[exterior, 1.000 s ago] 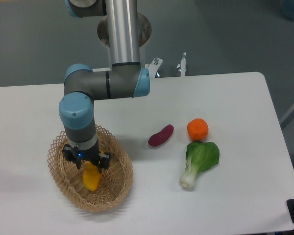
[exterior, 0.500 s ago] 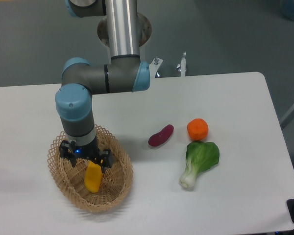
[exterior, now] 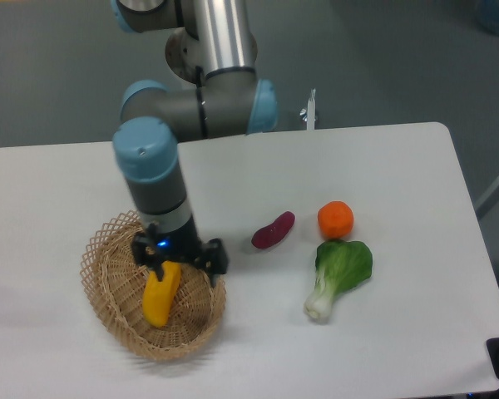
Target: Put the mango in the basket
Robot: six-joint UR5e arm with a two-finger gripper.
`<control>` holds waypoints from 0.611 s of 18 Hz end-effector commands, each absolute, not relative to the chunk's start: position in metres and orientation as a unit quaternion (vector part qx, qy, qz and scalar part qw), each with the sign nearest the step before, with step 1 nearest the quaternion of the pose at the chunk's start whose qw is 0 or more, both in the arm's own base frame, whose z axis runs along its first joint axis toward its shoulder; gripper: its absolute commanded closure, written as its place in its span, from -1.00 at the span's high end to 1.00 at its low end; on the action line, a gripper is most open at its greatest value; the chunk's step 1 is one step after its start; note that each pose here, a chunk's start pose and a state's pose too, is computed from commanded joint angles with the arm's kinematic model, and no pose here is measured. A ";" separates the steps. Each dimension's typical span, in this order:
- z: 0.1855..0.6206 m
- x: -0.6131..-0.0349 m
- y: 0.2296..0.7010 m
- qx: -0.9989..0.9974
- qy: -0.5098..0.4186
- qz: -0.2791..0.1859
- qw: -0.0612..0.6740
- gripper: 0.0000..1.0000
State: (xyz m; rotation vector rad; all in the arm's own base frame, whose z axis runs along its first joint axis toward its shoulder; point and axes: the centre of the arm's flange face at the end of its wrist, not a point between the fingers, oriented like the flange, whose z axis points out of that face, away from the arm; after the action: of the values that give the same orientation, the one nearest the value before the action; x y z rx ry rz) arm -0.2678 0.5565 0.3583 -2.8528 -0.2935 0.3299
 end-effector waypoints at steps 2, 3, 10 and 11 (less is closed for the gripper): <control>0.357 -0.280 0.546 -0.984 -0.075 0.116 0.114 1.00; 0.363 -0.285 0.539 -0.984 -0.067 0.117 0.112 1.00; 0.399 -0.312 0.499 -0.987 -0.032 0.122 0.097 1.00; 0.402 -0.319 0.493 -0.987 -0.041 0.122 0.096 1.00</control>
State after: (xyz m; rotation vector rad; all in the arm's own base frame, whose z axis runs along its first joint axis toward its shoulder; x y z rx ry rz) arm -0.3193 0.4927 0.4017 -2.9247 -0.1224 0.3616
